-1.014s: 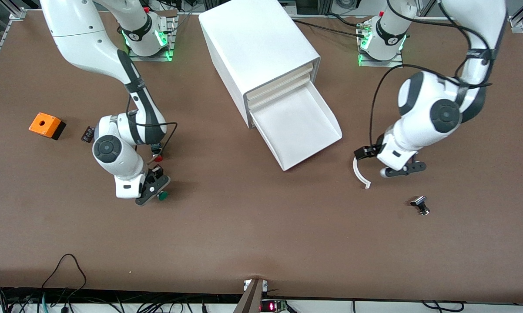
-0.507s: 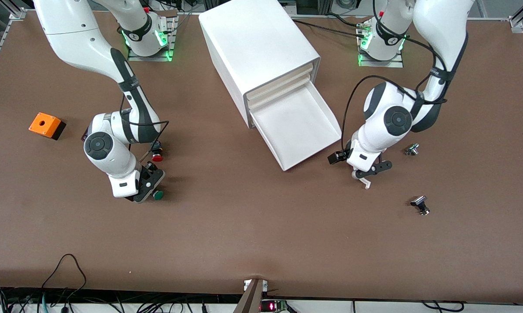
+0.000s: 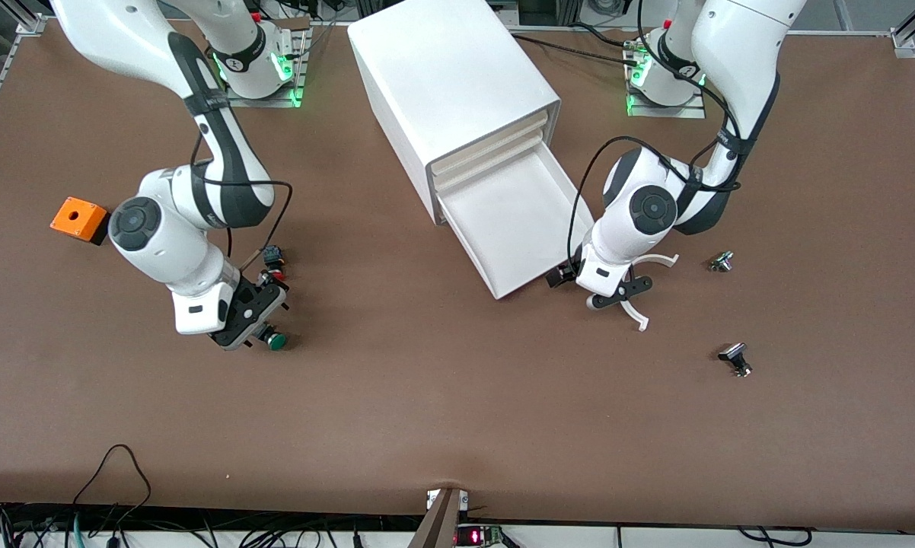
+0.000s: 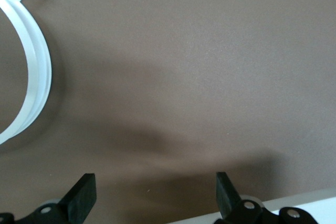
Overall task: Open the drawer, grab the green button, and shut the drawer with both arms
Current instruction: 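Place the green button on the table while the left gripper reaches the drawer, then push the drawer shut with the left gripper while the right gripper retracts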
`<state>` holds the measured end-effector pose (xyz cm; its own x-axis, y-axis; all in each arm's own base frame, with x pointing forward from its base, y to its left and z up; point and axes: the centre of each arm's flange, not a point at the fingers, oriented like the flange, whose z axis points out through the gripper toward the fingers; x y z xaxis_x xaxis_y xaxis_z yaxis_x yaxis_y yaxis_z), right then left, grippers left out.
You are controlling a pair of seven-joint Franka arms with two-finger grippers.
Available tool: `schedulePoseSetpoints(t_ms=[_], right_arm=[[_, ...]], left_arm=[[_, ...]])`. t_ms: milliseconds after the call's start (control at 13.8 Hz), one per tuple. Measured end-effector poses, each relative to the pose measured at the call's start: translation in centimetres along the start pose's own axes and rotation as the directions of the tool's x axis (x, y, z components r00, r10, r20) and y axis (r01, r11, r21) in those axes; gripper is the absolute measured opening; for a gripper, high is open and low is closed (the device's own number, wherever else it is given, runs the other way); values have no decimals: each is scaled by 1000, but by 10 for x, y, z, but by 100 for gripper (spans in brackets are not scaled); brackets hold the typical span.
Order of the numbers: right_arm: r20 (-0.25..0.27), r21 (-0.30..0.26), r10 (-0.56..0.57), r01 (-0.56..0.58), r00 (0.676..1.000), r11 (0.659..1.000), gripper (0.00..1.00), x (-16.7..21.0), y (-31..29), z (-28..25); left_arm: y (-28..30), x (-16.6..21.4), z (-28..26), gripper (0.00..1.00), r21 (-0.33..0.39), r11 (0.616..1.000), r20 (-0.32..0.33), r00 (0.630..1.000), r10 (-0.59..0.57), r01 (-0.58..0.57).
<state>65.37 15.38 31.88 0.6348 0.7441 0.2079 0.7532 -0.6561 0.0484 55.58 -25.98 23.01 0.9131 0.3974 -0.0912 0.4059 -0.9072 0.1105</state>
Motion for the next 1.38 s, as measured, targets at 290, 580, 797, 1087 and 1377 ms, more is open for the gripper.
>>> schedulePoseSetpoints(t_ms=[290,580,797,1087,1377], right_arm=[[36,67,220,-222,975,973,100,16,0,-41],[138,87,423,-437,895,895,100,12,1,-58],[226,76,520,-547,824,833,100,-3,15,-86],[239,48,554,-579,798,814,100,-38,59,-151],[262,-66,462,-462,847,885,100,-55,75,-197]], left_arm=[[1,-8,9,100,14,1000,15,1000,11,-11],[3,-13,16,100,21,1000,24,1000,17,-18],[3,-13,17,100,22,1000,24,1000,16,-16],[7,-23,20,100,33,999,44,999,25,-27],[17,-62,36,100,50,999,123,992,6,-13]])
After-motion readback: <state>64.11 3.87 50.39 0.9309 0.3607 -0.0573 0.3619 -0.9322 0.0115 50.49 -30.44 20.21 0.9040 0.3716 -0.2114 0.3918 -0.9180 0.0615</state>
